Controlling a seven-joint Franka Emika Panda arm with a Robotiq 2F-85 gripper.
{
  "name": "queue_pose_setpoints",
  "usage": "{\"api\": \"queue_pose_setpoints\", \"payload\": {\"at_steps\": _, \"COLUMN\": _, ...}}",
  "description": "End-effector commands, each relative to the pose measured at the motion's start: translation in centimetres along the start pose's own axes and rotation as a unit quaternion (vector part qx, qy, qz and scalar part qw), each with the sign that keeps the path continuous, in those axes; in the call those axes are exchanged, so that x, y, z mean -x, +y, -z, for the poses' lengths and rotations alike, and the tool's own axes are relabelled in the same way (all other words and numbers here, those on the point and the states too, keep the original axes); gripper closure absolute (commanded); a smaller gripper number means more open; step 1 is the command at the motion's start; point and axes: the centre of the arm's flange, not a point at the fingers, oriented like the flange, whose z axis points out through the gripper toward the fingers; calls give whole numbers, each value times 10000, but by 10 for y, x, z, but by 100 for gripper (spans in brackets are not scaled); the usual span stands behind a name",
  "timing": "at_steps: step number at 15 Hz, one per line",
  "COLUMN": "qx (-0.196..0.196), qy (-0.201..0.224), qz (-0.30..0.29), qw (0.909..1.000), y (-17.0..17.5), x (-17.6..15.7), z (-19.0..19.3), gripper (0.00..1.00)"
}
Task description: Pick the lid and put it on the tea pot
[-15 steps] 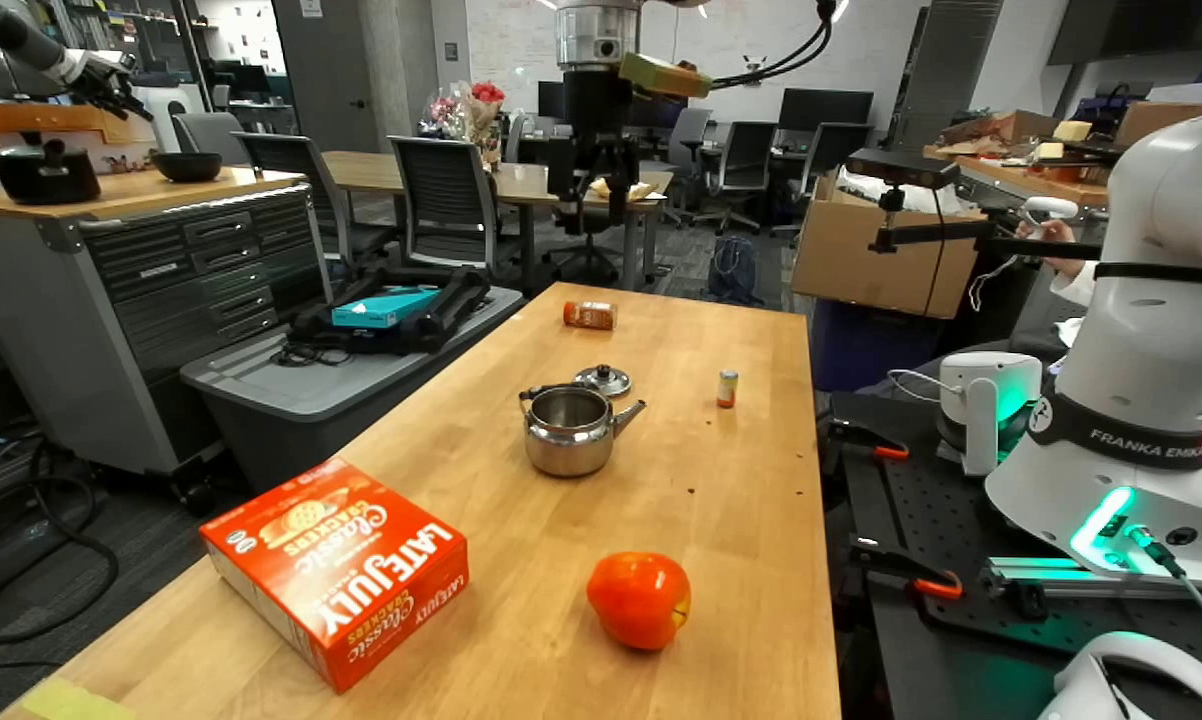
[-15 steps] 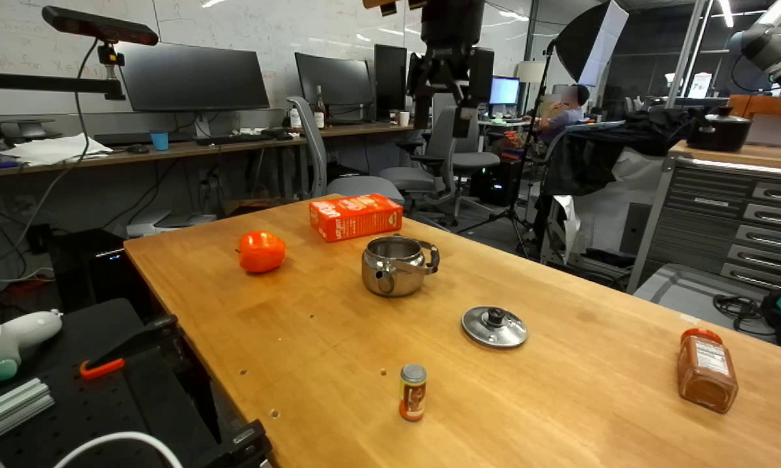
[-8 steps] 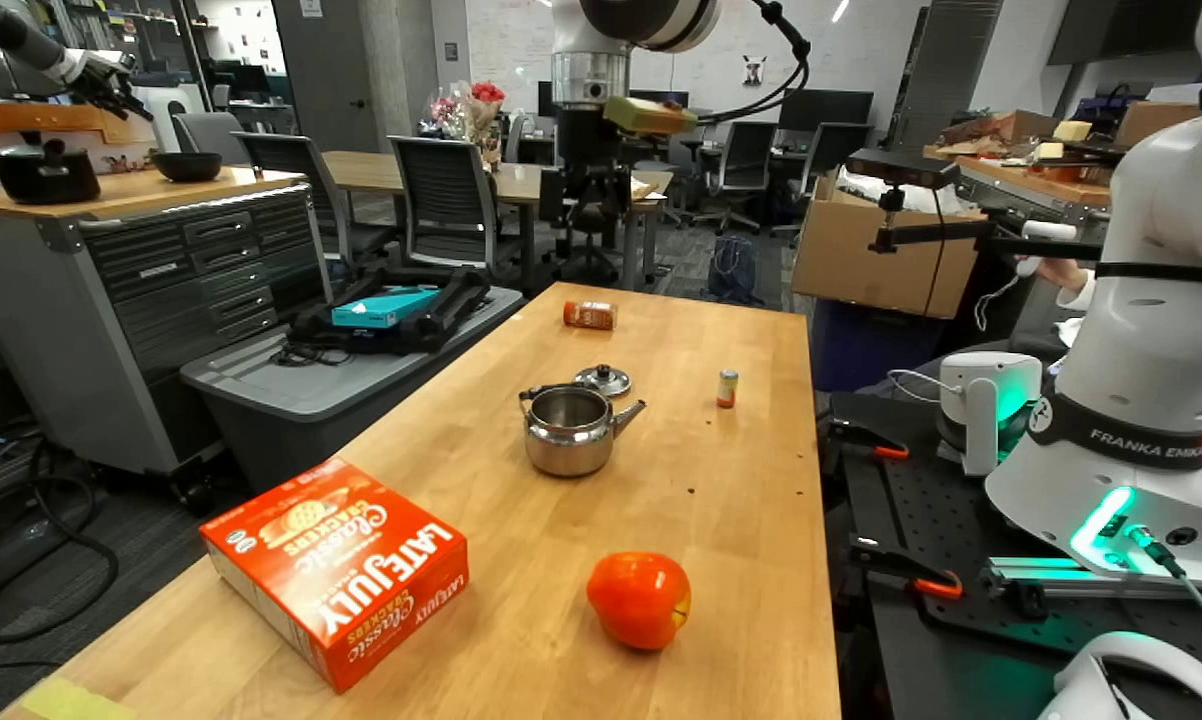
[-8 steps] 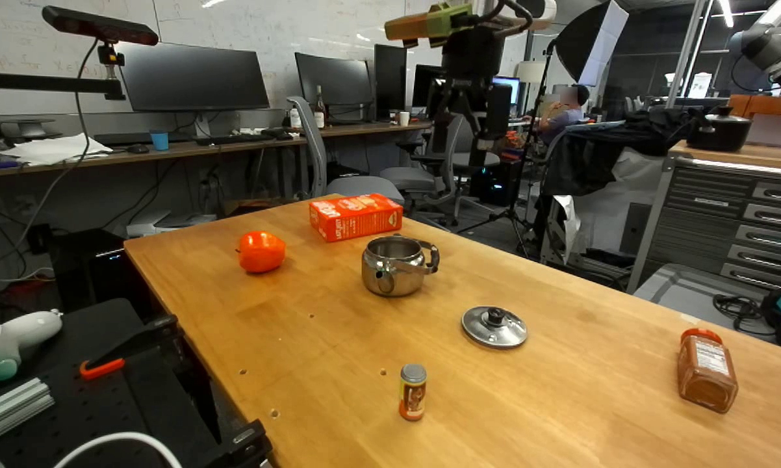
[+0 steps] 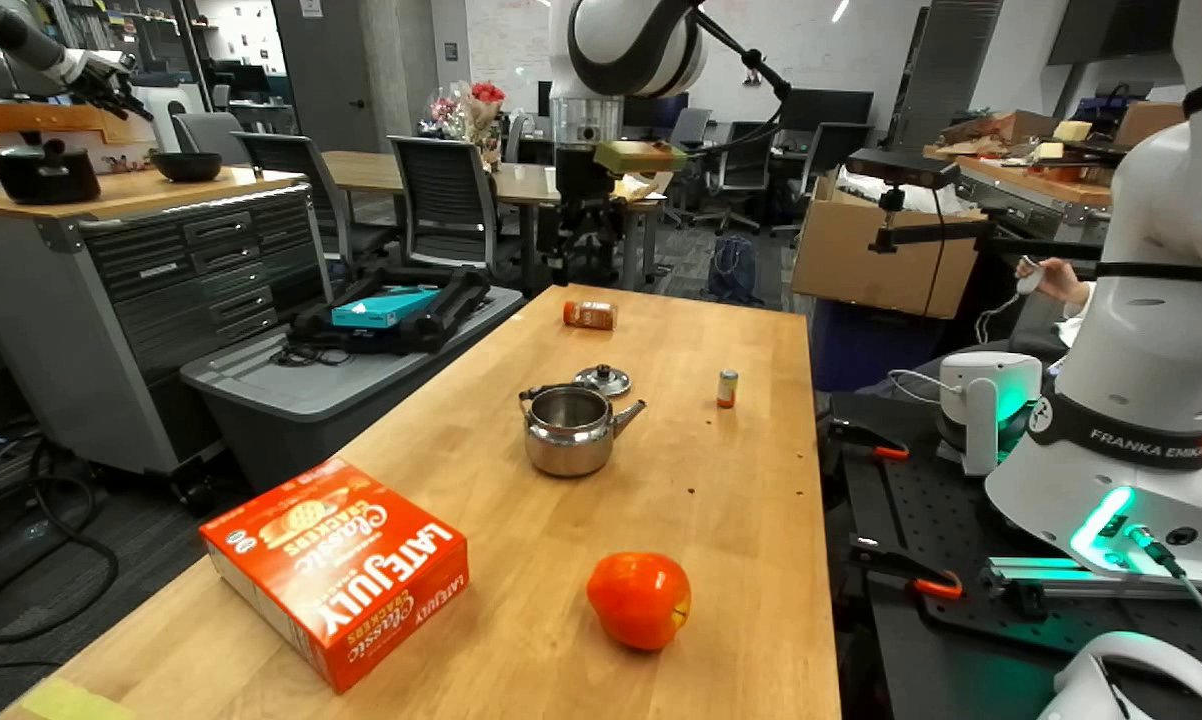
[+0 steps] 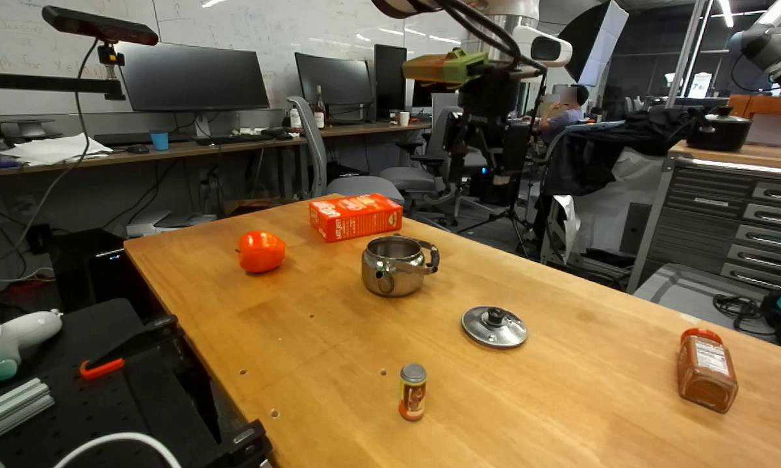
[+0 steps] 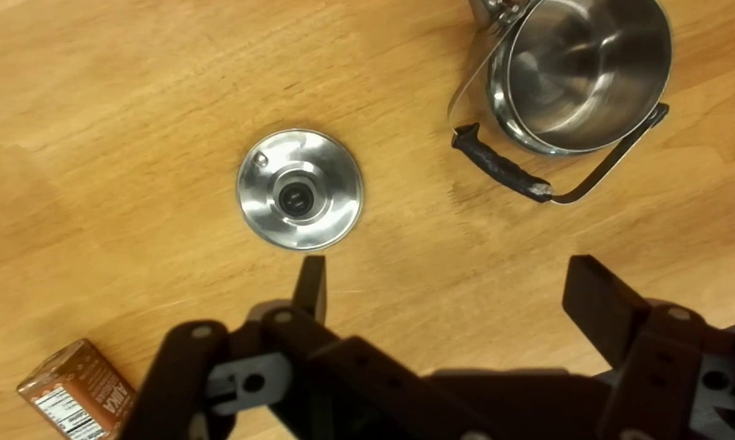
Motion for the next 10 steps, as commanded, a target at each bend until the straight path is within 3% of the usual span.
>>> {"api": "queue_pose_setpoints", "payload": {"at_steps": 1, "qx": 17, "qy": -3, "qz": -135, "qw": 9999, "y": 3, "x": -18, "z": -16, "gripper": 0}}
{"api": "queue_pose_setpoints", "payload": {"at_steps": 6, "qx": 91, "qy": -300, "qz": -236, "qw": 9992, "y": 8, "x": -24, "z": -40, "gripper": 0}}
{"api": "queue_pose_setpoints", "payload": {"at_steps": 10, "qx": 94, "qy": -236, "qz": -520, "qw": 9983, "y": 15, "x": -33, "z": -52, "gripper": 0}}
